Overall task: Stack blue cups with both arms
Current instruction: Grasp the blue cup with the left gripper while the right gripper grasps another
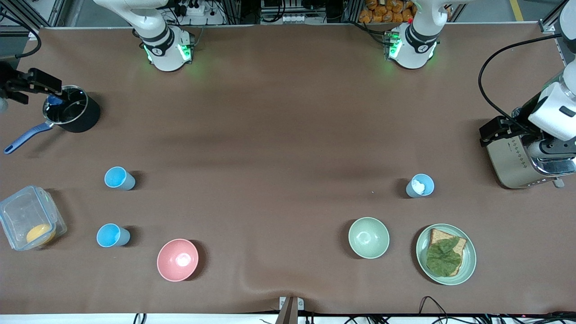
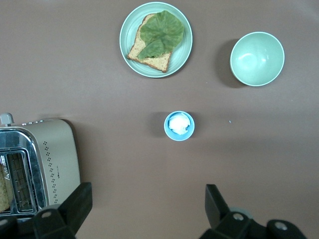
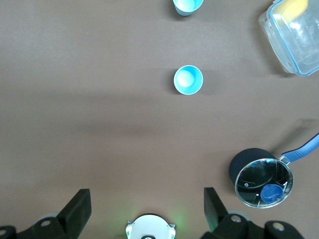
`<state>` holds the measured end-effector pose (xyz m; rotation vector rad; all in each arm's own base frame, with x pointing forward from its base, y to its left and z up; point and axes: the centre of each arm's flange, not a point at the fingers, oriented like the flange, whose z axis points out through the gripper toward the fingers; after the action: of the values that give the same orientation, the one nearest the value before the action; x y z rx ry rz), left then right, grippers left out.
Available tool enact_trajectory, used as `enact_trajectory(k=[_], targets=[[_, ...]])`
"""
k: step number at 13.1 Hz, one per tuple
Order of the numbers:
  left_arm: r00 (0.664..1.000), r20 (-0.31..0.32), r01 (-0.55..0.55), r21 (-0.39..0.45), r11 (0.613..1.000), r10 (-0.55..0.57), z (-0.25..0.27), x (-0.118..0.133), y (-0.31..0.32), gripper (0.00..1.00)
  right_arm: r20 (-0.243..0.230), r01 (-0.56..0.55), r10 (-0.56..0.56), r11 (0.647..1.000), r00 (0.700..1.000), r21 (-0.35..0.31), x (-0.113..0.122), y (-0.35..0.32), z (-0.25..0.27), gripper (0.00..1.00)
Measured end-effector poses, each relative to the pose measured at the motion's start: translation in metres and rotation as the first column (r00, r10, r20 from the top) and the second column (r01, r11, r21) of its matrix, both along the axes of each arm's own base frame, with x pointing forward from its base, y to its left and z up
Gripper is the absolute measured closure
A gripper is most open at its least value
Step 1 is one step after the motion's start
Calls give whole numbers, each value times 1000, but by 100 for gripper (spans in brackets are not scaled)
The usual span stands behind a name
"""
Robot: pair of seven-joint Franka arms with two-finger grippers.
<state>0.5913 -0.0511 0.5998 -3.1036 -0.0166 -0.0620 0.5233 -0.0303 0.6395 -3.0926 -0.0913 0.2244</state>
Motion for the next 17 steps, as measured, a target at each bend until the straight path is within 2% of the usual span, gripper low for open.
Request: enact_trajectory(k=[6,8,10,13,17], targets=[[1000,-29,5,1,1000,-5,-12,3,-3,0,-3,3,-3,1000,1000,0,0,-2,-1,0],[998,-62,7,-2,1000,-7,-56,17,-3,0,-13,9,-9,1000,1000,0,0,-5,-6,0],[999,-37,12,-12,1000,-12,-126,33,-4,0,-52,20,-20,1000,998,-10,4,-12,-24,0],[999,-43,9,-24,1000,-10,-220,37,-4,0,-116,37,-39,999,993,-17,34,-23,-86,0],[997,-70,9,-37,999,-11,-298,39,-5,3,-184,35,-39,999,982,-25,89,-28,-213,0]])
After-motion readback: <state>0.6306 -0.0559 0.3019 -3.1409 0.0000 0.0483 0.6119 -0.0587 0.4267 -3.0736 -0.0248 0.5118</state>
